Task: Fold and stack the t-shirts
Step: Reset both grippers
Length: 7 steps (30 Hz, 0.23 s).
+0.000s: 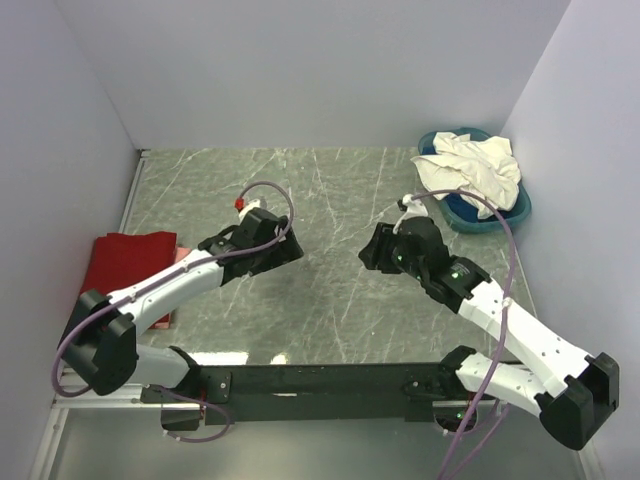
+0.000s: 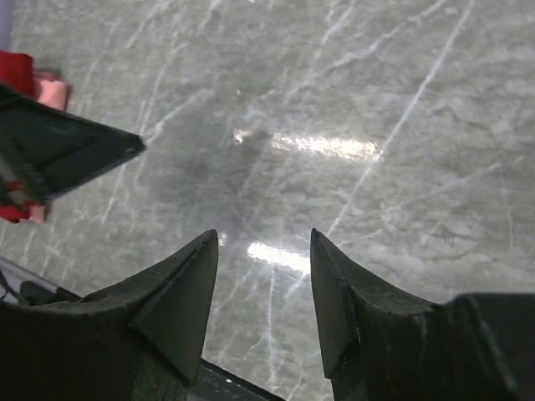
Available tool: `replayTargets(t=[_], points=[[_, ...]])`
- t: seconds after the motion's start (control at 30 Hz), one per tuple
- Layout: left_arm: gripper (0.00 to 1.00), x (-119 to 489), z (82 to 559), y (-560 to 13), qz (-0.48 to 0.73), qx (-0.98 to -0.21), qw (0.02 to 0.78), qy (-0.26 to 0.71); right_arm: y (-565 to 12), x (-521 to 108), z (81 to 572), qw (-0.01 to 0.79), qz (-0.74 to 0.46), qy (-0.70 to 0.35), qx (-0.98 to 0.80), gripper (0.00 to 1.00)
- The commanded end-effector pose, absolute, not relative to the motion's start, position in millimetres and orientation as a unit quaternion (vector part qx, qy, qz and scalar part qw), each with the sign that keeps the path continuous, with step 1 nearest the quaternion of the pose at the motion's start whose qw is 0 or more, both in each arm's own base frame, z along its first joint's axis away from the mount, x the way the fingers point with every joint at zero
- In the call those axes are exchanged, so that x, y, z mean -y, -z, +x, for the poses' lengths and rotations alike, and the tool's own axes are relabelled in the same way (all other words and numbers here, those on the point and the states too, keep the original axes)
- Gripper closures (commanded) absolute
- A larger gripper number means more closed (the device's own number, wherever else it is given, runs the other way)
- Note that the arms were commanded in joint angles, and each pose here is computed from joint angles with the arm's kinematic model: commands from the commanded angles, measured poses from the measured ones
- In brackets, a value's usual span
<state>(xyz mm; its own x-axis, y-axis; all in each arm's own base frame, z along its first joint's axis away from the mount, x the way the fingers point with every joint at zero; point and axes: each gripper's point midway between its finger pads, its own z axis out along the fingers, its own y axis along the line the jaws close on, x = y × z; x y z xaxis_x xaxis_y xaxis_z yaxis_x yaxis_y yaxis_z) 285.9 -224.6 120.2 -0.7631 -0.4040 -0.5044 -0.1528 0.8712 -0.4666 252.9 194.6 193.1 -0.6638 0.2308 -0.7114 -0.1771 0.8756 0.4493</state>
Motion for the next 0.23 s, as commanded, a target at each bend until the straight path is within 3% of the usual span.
replayTargets(t=[0.0,0.2], points=[[0.01,230.4,290.6,-146.6,-0.128,-0.898,0.345,0.24,-195.0,-188.2,257.6,0.434,0.031,-0.245,-0.866,0.45],[0.01,232.5,286.9,-145.5,-0.12,-0.899,0.341,0.249,-192.9,-186.2,258.2,0.435,0.032,-0.24,-0.867,0.45]])
